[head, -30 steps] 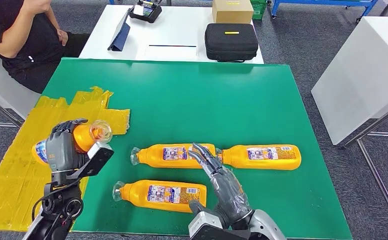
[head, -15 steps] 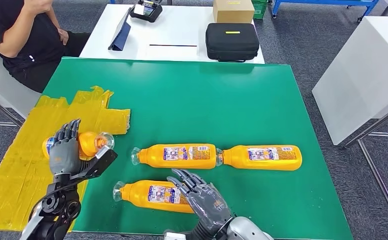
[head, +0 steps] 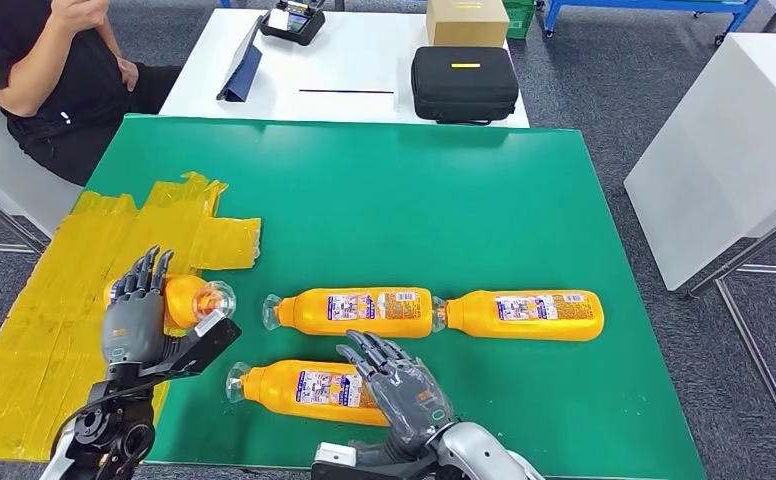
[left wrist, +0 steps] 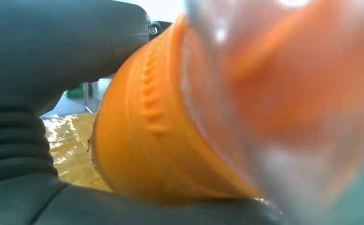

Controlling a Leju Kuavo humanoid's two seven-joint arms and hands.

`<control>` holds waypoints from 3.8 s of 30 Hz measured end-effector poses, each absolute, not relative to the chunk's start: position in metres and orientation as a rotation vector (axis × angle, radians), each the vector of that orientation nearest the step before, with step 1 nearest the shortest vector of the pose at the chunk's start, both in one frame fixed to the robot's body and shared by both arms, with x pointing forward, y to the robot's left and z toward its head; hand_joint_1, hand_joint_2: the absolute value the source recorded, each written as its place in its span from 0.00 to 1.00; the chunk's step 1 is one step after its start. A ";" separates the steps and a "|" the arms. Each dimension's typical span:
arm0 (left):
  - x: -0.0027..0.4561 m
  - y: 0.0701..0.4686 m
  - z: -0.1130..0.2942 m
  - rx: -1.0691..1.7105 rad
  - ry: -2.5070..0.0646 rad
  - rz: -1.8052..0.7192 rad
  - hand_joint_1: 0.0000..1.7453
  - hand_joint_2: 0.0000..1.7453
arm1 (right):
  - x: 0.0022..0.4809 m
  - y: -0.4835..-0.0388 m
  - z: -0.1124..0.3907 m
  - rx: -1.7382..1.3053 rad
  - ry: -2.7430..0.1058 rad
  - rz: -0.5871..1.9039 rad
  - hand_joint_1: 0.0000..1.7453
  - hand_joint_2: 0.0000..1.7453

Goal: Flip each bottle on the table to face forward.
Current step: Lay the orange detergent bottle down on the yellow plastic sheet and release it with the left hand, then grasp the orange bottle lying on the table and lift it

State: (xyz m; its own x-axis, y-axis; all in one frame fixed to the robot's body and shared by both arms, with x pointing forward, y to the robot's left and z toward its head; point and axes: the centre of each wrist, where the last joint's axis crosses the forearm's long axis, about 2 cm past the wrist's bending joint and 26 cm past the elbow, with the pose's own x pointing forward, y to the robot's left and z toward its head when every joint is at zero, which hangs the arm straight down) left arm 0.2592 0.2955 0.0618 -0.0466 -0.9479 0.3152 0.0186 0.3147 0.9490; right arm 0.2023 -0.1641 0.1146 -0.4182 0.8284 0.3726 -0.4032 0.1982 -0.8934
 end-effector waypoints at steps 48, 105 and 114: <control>0.346 0.265 0.070 0.772 -1.239 -0.987 0.00 0.00 | 0.210 -0.164 0.114 -0.466 -1.400 1.429 0.00 1.00; 0.257 0.298 0.154 0.157 -1.974 0.170 0.00 0.00 | 0.231 -0.129 0.045 -0.501 -0.936 1.640 0.48 1.00; 0.259 0.299 0.153 0.153 -1.971 0.192 0.00 0.00 | 0.232 -0.129 0.033 -0.495 -0.844 1.727 1.00 1.00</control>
